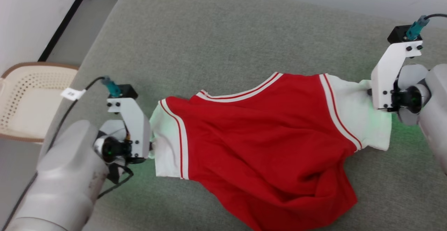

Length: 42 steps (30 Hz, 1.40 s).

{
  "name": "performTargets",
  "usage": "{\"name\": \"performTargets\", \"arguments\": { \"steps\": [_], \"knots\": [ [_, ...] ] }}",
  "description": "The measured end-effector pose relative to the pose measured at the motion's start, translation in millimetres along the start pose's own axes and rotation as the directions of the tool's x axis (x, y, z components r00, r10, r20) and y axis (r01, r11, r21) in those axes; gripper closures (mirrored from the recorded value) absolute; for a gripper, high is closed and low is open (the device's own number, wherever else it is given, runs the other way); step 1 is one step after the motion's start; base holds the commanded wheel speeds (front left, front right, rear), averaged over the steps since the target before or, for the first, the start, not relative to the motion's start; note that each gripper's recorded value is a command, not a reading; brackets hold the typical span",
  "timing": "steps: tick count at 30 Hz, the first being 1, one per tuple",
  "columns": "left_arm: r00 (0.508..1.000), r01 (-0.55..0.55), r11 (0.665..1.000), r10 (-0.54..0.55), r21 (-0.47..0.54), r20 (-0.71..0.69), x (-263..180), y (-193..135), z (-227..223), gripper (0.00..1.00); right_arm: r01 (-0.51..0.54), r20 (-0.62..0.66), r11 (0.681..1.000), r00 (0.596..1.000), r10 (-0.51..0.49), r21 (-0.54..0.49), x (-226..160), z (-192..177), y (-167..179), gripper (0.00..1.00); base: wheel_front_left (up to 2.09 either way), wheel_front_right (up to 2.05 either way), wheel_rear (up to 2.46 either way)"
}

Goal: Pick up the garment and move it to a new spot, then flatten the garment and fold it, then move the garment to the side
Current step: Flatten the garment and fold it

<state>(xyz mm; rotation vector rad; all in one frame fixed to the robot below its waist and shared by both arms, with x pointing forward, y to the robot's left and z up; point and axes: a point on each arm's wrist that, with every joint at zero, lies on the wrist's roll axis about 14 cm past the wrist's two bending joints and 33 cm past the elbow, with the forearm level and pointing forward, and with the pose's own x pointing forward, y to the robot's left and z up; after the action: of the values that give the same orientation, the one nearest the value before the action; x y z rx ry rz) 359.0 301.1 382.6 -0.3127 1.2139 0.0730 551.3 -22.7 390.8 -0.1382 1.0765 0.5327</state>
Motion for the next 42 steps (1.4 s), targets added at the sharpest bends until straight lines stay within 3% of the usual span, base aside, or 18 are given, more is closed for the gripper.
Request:
{"name": "performTargets", "arguments": {
  "steps": [5, 9, 15, 20, 26, 30, 33, 36, 42],
  "knots": [
    [0.996, -0.029, 1.000, 0.028, 0.011, 0.089, -11, 9, 22, 1.00, -0.014, 0.124, 1.000, 0.992, 0.012, 0.015, -14, 18, 7, 1.00, 0.00, 0.00, 0.00],
    [0.981, -0.058, 0.997, 0.047, 0.058, 0.188, -29, 8, 54, 1.00, -0.021, 0.280, 1.000, 0.960, 0.022, -0.006, -41, 49, 16, 1.00, 0.00, 0.00, 0.00],
    [0.940, -0.099, 0.987, 0.049, 0.130, 0.338, -61, -8, 108, 1.00, 0.002, 0.480, 1.000, 0.877, 0.005, -0.013, -92, 85, 17, 1.00, 0.00, 0.00, 0.00],
    [0.888, -0.131, 0.973, 0.029, 0.192, 0.458, -92, -32, 150, 1.00, 0.026, 0.635, 1.000, 0.772, -0.010, -0.016, -142, 112, 22, 1.00, 0.00, 0.00, 0.00],
    [0.819, -0.168, 0.958, 0.005, 0.231, 0.574, -133, -63, 190, 1.00, 0.103, 0.723, 0.994, 0.689, -0.055, -0.022, -194, 123, 23, 1.00, 0.00, 0.00, 0.00],
    [0.772, -0.177, 0.955, -0.016, 0.239, 0.636, -159, -86, 211, 1.00, 0.165, 0.802, 0.986, 0.590, -0.092, -0.008, -243, 134, 17, 1.00, 0.00, 0.00, 0.00],
    [0.719, -0.192, 0.946, -0.046, 0.261, 0.694, -183, -108, 229, 1.00, 0.199, 0.871, 0.980, 0.478, -0.113, 0.018, -286, 144, 13, 1.00, 0.00, 0.00, 0.00],
    [0.648, -0.205, 0.935, -0.092, 0.290, 0.756, -210, -137, 245, 1.00, 0.236, 0.925, 0.970, 0.355, -0.133, 0.049, -330, 150, 6, 1.00, 0.00, 0.00, 0.00],
    [0.491, -0.203, 0.930, -0.175, 0.307, 0.854, -272, -180, 269, 1.00, 0.258, 0.976, 0.962, 0.168, -0.139, 0.092, -397, 154, 6, 1.00, 0.00, 0.00, 0.00]
  ]
}}
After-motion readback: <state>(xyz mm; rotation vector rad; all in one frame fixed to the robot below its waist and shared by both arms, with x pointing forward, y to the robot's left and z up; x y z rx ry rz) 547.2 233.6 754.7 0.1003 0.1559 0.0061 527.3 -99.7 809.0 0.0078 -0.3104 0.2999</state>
